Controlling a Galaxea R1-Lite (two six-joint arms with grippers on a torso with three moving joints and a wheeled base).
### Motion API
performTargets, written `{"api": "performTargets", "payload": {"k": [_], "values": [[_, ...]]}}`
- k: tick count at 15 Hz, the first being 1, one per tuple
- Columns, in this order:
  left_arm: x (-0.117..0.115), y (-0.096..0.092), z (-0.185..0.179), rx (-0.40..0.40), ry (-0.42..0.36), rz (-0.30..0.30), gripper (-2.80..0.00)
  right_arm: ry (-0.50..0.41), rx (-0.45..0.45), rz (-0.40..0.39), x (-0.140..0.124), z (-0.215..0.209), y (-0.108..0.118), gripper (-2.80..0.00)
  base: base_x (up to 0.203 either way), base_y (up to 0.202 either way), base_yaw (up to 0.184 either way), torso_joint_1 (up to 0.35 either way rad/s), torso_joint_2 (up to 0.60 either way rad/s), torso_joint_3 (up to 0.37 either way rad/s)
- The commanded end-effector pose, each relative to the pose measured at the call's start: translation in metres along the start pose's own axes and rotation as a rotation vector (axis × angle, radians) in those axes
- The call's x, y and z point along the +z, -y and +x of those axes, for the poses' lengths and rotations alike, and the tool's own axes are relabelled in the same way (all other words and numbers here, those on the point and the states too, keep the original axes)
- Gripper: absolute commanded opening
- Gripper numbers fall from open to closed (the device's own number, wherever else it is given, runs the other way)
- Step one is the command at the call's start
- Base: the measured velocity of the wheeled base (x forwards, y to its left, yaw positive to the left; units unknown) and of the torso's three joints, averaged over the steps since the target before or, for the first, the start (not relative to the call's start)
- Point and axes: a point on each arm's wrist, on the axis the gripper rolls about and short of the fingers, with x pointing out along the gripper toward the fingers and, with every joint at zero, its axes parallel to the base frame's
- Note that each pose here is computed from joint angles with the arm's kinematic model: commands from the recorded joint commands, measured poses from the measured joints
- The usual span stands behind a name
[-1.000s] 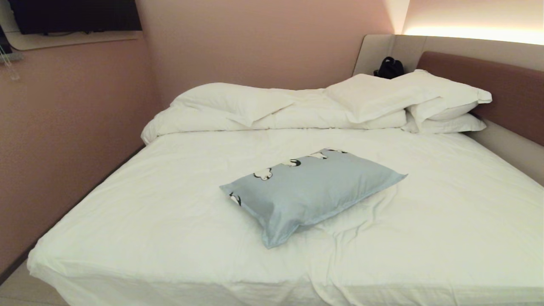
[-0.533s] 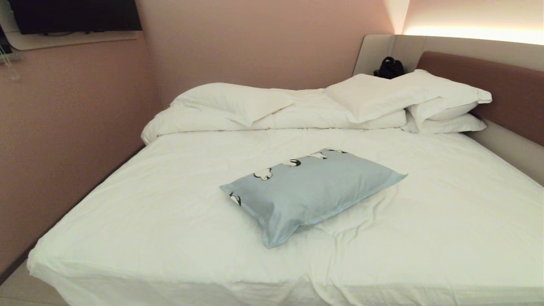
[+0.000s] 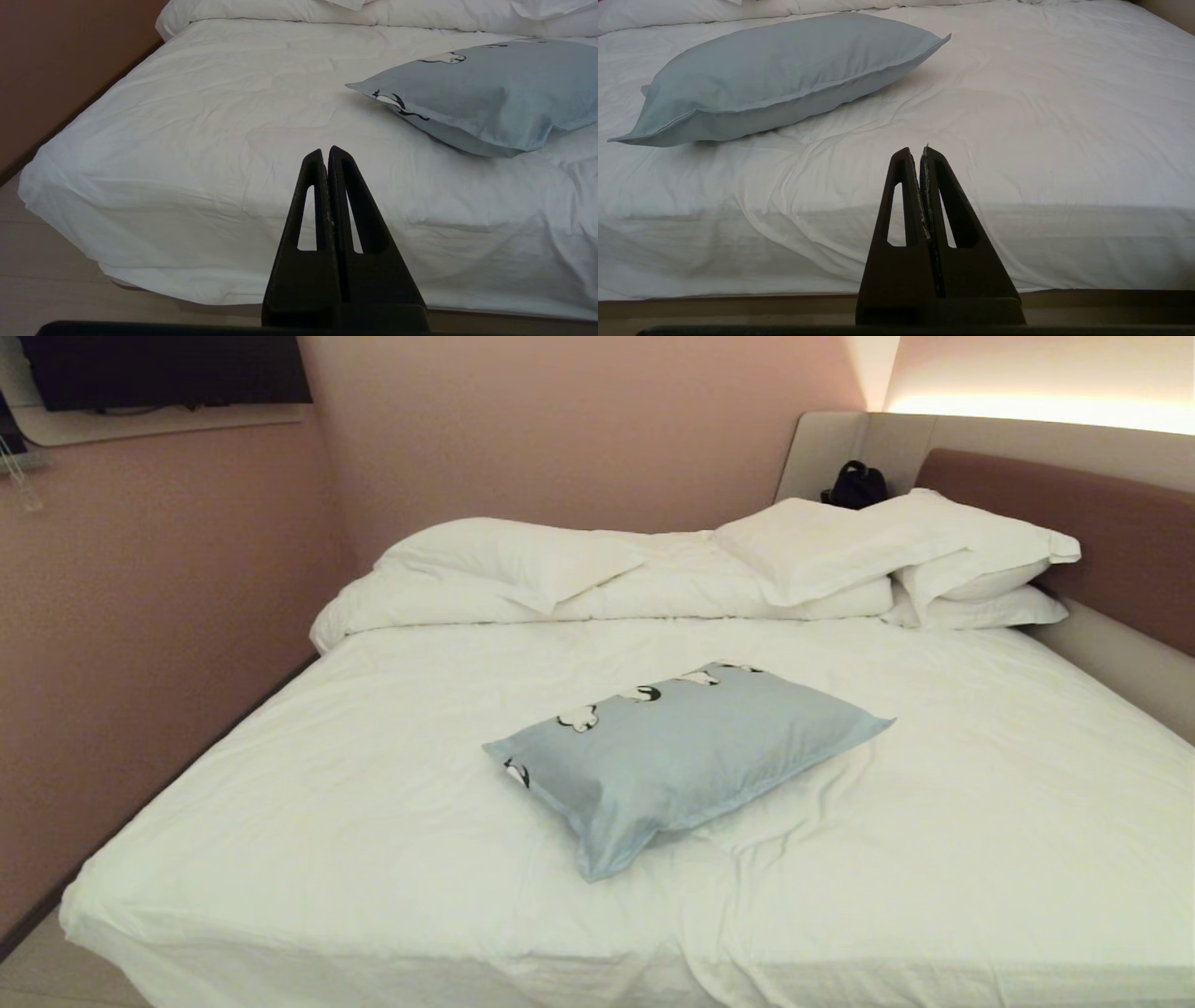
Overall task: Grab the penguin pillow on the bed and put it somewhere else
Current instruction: Pick up the pillow
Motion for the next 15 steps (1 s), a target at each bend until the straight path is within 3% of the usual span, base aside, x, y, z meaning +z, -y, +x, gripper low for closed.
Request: {"api": "performTargets", "payload": {"k": [1, 10, 15], "values": [[0.0000, 0.0000, 0.0000, 0.000, 0.001, -0.002, -2.80, 0.000, 0.000, 0.000, -0.0001, 0.0001, 0.0000, -2.80, 0.000, 0.000, 0.000, 0.000, 0.00, 0.000], [0.0002, 0.0000, 0.0000, 0.000, 0.003, 0.004, -2.80, -0.001, 0.000, 0.000, -0.0001, 0.0001, 0.0000, -2.80, 0.000, 0.000, 0.000, 0.000, 0.00, 0.000], [0.0002, 0.0000, 0.0000, 0.000, 0.003, 0.001, -2.80, 0.001, 0.000, 0.000, -0.0001, 0.0000, 0.0000, -2.80, 0.165, 0.000, -0.001, 0.008, 0.00, 0.002]]}}
